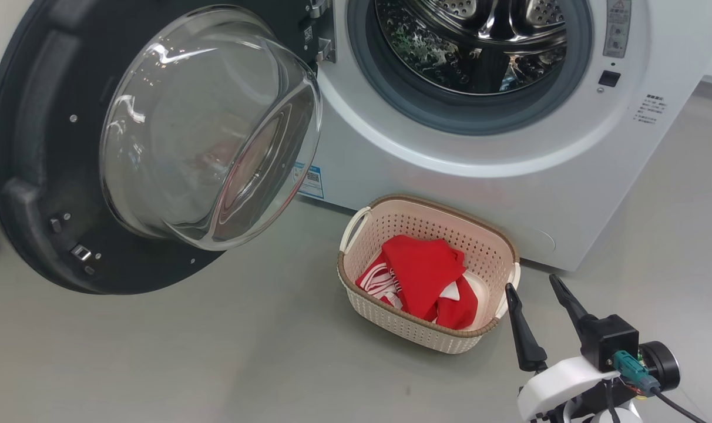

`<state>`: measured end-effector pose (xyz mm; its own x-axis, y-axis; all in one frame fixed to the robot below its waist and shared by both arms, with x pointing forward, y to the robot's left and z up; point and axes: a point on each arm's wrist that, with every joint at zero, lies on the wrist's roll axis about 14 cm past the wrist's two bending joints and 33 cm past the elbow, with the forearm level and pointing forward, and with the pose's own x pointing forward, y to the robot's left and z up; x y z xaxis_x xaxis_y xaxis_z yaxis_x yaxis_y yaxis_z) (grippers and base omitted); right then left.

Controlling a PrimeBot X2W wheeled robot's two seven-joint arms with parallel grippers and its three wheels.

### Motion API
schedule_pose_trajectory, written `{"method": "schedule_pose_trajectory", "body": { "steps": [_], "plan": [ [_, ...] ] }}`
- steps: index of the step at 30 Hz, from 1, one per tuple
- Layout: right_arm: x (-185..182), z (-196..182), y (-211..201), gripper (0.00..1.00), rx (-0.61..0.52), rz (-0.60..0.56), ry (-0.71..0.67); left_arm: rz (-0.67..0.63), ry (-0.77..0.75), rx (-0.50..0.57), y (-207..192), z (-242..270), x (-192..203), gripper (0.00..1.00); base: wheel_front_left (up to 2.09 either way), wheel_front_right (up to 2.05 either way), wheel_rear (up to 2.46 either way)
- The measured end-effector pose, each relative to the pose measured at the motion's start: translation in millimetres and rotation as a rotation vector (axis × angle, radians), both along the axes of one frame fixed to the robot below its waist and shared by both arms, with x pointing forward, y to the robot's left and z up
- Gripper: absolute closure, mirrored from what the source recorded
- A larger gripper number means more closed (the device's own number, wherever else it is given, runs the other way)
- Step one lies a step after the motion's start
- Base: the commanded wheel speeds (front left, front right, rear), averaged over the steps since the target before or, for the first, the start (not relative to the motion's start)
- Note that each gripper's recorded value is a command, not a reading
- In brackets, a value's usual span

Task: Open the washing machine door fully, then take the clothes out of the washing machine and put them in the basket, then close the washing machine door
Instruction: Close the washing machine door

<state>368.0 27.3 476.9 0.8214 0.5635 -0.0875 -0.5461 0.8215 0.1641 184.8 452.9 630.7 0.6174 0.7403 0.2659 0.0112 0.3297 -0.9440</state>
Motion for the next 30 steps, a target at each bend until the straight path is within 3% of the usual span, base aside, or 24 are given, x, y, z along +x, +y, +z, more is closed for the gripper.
{"method": "schedule_pose_trajectory", "body": {
  "steps": [5,11,24,30],
  "plan": [
    [5,-1,-6,0.00,-0.006,-0.017,-0.002,-0.006,0.035,-0.125,27,-17,12,1.00,0.00,0.00,0.00],
    [12,-3,-14,0.00,-0.008,-0.037,0.004,-0.072,0.105,-0.193,37,-35,42,1.00,0.00,0.00,0.00],
    [26,-7,-36,0.00,-0.018,-0.098,0.002,-0.286,0.333,-0.319,7,-103,108,1.00,0.00,0.00,0.00],
    [30,-9,-43,0.00,-0.022,-0.119,0.005,-0.312,0.384,-0.348,0,-118,119,1.00,0.00,0.00,0.00]
  ]
}}
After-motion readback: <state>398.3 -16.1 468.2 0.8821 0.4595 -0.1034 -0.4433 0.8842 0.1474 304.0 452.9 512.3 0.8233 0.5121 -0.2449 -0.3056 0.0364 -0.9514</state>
